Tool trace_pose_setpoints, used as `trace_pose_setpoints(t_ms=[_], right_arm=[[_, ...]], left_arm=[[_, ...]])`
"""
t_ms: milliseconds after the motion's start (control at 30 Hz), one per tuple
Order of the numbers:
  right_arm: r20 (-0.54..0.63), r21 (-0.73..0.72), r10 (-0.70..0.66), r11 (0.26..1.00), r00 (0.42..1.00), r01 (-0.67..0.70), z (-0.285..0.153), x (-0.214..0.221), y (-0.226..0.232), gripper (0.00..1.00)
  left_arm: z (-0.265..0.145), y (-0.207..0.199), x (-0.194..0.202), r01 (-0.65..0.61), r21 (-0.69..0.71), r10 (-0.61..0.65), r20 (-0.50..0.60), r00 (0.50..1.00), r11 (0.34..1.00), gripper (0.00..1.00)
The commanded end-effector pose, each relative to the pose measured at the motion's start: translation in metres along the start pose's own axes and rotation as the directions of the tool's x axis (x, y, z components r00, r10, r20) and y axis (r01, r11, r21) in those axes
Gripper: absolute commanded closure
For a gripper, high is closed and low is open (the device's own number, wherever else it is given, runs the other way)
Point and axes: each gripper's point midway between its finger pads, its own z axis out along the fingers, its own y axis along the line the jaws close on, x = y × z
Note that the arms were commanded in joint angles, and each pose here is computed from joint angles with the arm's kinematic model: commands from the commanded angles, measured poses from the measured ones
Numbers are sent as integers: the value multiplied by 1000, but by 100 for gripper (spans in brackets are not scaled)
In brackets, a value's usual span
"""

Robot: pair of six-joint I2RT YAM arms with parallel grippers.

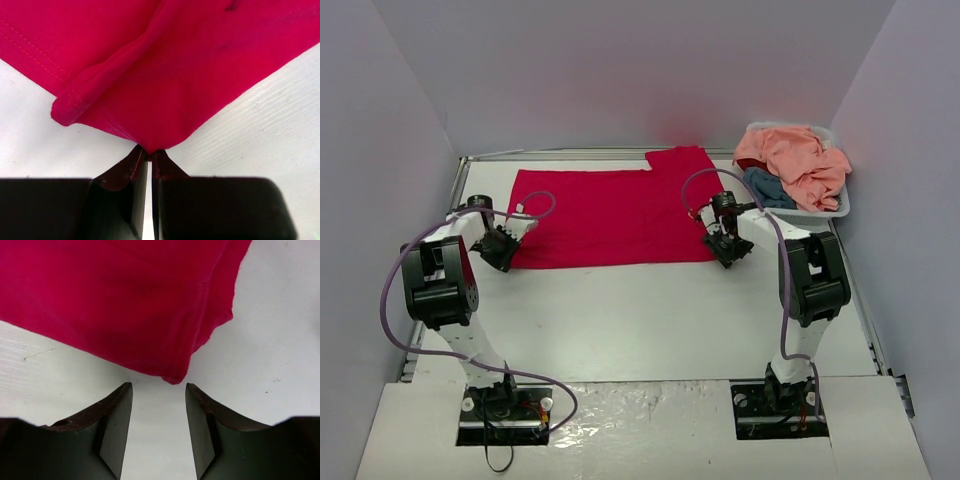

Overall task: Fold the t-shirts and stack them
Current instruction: Fold the flattened tshirt in 1/3 of the way

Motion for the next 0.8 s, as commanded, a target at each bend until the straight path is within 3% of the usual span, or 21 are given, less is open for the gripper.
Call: trace_pose_setpoints(t_ms=[0,567,767], right_arm=[[-6,29,10,1000,1000,-10,-3,-3,-14,57],[-39,-20,-13,1000,999,12,18,-2,-6,59],[-41,-38,-20,999,999,19,22,-2,-3,69]], left_arm=[[1,-10,11,10,39,-10,-14,1000,999,97],[7,-18,15,17,66,-16,-12,1000,998,98],[10,-21,16,20,76,-19,-13,1000,997,98]])
